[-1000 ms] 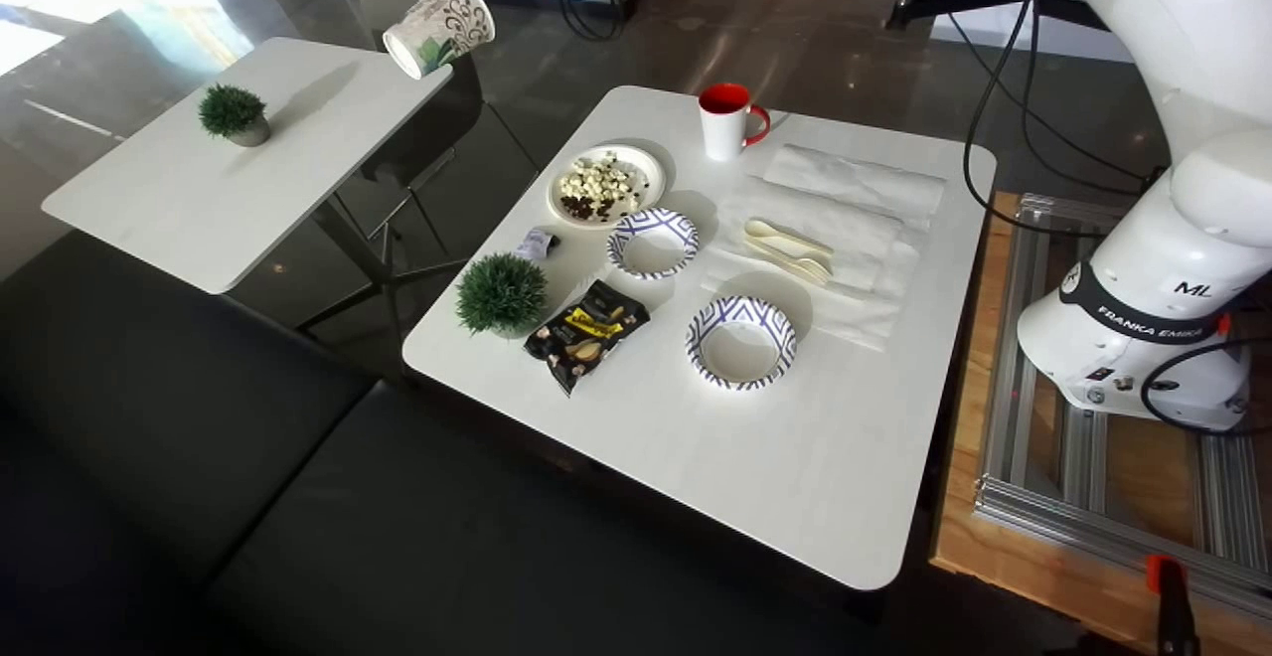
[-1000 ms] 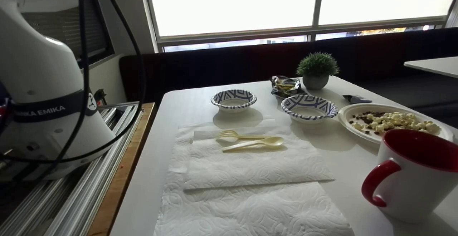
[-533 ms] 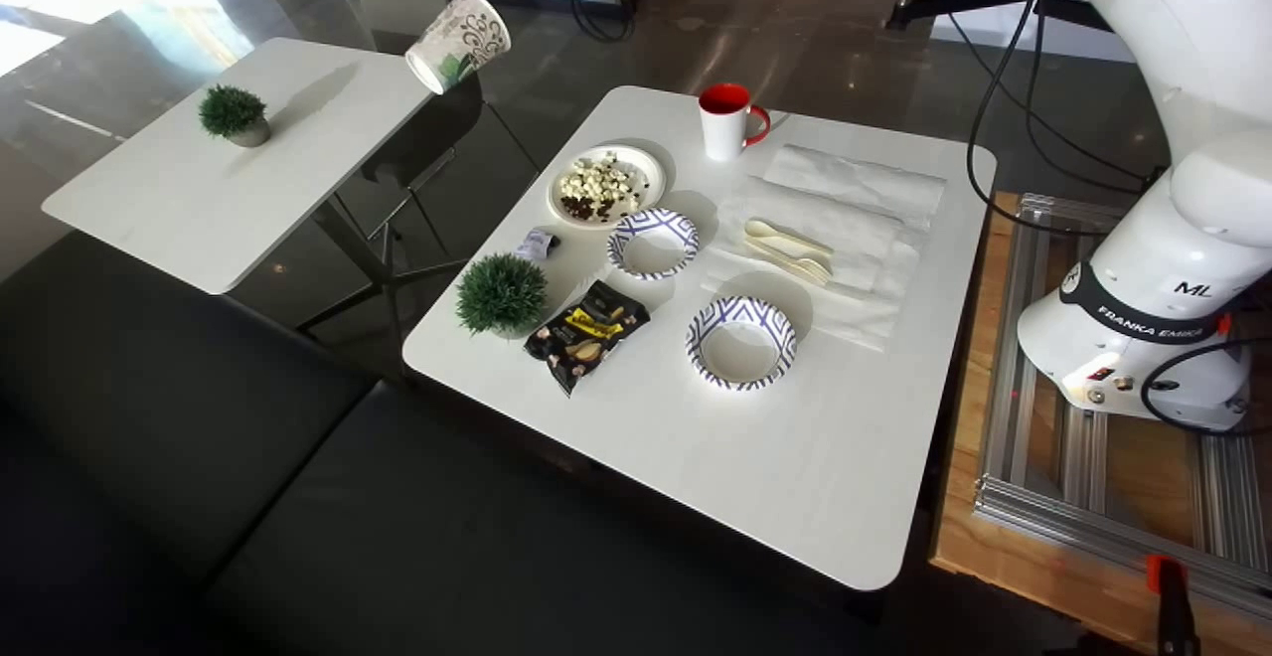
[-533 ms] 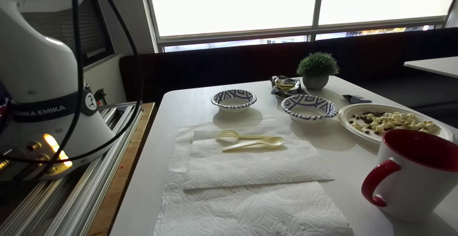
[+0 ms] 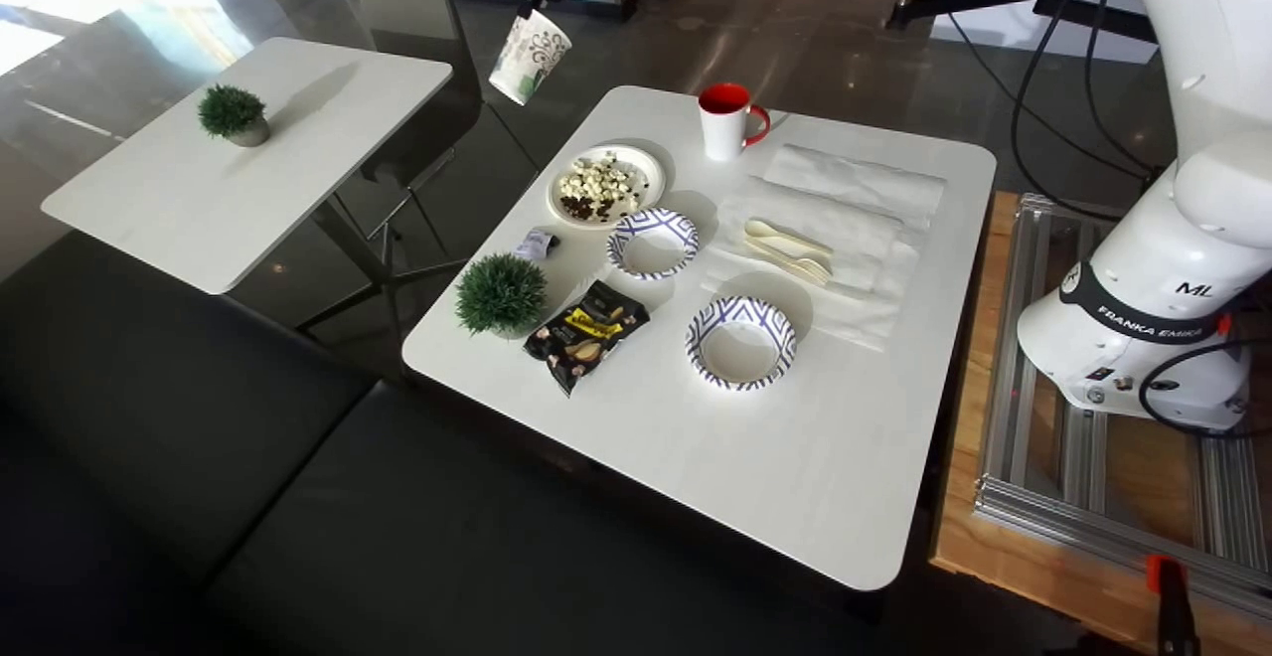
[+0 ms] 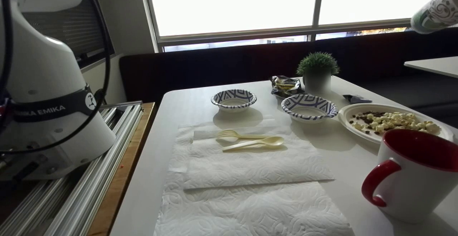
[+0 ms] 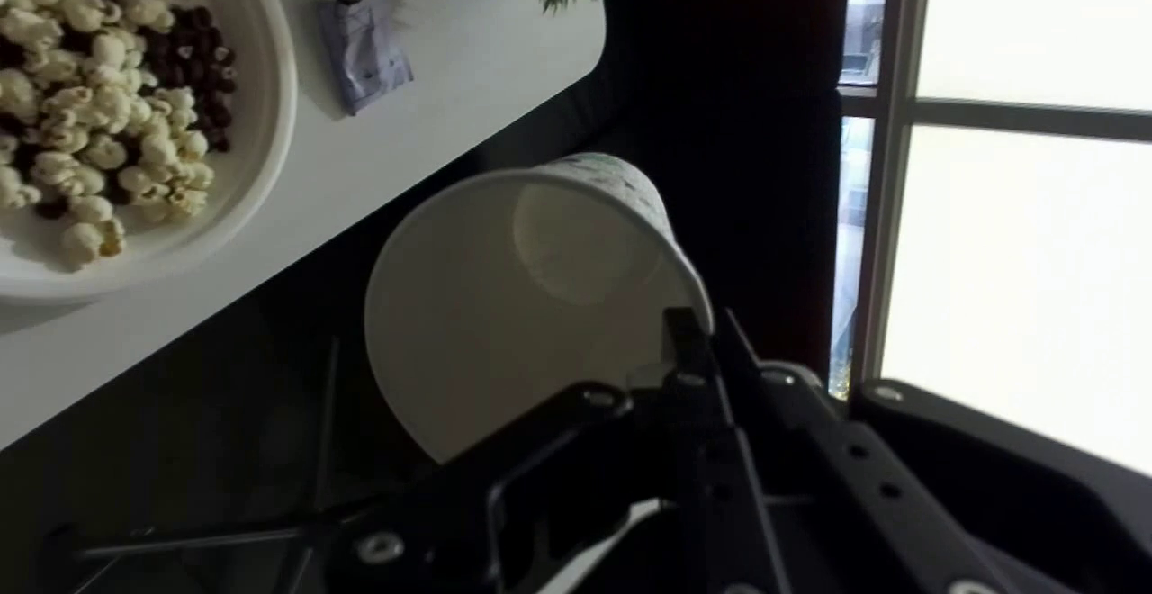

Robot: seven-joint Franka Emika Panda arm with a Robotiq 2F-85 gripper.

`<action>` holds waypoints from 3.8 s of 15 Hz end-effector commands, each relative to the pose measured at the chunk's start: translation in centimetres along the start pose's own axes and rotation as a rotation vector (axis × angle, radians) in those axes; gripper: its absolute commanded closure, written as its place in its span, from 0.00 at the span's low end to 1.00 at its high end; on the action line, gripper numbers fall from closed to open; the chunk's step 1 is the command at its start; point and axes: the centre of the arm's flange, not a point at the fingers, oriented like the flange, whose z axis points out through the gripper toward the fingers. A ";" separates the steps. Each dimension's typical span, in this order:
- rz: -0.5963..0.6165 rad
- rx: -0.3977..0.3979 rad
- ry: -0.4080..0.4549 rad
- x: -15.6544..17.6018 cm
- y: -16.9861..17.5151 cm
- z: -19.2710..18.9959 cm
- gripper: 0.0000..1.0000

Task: Pour the contents from the cup onto the white plate

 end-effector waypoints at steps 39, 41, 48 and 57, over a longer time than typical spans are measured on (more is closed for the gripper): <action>-0.123 -1.166 0.048 -5.0 7.7 8.7 0.99; -0.120 -1.136 0.063 -4.6 8.1 8.9 0.99; -0.115 -1.052 0.094 -3.5 9.9 9.5 0.99; -0.125 -1.009 0.076 -4.6 7.3 7.2 0.50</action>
